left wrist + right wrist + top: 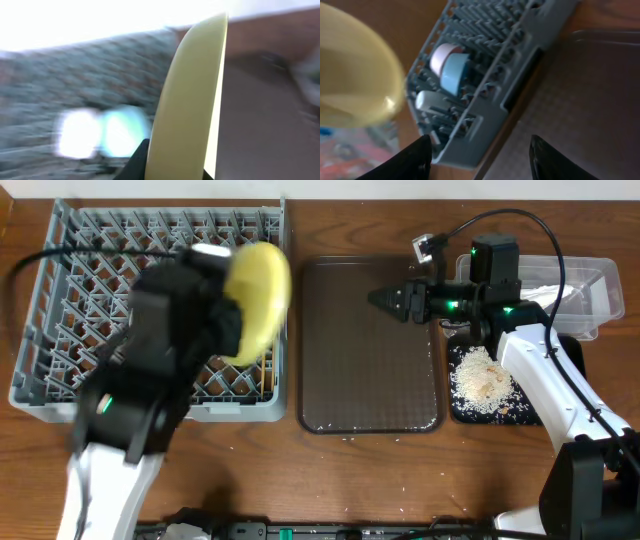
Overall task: Sort waste into correct bins and load items into the dishwasher
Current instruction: 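Swing the yellow plate left over the dish rack with the left gripper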
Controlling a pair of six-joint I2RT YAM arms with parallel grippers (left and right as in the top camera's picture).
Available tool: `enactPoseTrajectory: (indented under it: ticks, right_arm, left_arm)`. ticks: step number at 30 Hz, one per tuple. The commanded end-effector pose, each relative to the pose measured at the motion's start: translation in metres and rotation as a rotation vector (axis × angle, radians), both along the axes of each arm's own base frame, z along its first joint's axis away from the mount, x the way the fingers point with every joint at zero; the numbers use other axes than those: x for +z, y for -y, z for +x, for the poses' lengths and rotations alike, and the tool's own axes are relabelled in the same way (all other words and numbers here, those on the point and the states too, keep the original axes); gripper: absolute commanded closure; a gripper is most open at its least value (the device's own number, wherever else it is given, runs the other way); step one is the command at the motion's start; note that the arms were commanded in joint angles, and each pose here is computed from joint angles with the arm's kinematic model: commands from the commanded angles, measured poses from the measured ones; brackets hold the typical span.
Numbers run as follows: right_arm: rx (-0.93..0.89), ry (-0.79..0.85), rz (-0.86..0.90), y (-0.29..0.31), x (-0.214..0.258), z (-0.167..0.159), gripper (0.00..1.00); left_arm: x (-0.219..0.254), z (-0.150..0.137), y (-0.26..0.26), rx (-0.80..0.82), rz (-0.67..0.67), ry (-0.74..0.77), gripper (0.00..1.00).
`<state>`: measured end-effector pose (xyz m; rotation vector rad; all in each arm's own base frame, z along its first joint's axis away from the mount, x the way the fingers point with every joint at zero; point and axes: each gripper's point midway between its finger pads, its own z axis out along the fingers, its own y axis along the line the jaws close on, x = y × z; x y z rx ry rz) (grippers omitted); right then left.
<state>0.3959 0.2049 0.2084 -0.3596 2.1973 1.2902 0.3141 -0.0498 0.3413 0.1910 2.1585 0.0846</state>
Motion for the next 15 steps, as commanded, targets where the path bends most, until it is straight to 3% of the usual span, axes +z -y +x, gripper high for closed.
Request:
enactPoseTrajectory:
  ticks: [1,6,15]
  right_arm:
    - [-0.070,0.036,-0.054,0.009,0.002,0.009,0.39]
    - [-0.087,0.038,-0.067,0.011,0.000,0.012,0.37]
    - [-0.086,0.029,-0.069,0.011,-0.001,0.011,0.36]
  left_arm:
    - [0.041,-0.021,-0.070,0.237,0.320,0.105,0.92]
    - [0.025,-0.036,-0.103,0.253,0.518,-0.029,0.92]
    - [-0.005,-0.001,-0.166,0.436,0.546,-0.141,0.92]
